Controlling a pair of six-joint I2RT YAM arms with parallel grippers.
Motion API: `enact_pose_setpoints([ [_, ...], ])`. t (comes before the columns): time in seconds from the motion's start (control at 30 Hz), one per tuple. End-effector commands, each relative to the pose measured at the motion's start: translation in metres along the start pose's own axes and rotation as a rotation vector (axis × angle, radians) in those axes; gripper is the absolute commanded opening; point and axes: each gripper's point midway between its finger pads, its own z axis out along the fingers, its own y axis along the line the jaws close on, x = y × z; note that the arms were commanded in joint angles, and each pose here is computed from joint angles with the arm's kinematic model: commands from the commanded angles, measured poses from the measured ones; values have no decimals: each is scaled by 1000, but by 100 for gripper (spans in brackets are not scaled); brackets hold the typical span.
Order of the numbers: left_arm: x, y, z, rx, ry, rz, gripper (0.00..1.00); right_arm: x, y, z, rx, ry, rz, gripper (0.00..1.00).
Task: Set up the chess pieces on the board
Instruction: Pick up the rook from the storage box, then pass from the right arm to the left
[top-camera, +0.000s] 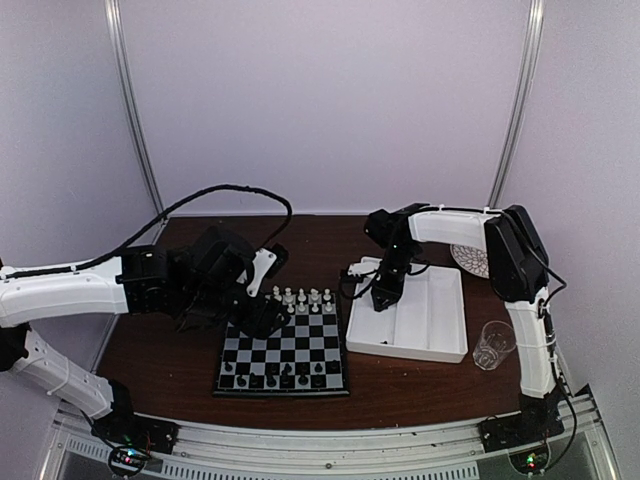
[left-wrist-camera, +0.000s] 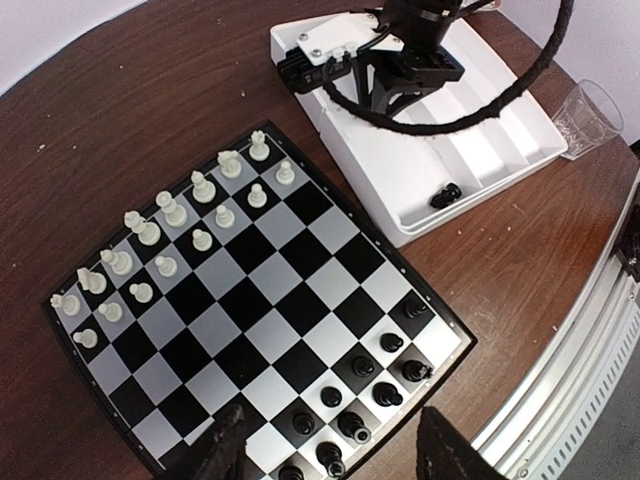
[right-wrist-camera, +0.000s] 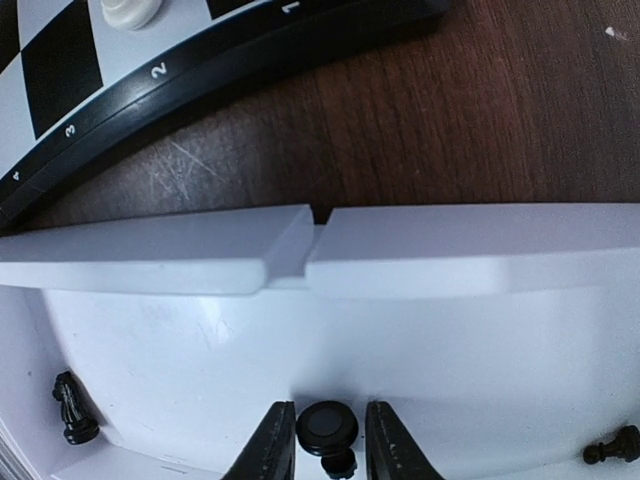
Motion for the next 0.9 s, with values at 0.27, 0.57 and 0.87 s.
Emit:
enact_pose_setpoints([
  [0.27, -9, -4, 0, 32, -47, -29, 58, 1, -3, 3, 44, 24, 101, 14],
  [0.57, -80, -14, -2, 52, -379, -21, 59, -56, 31, -145, -149, -503, 323, 12],
  [0.87, -166, -30, -16, 1, -846, 144, 54, -94, 33, -232, -526, -913, 615, 11],
])
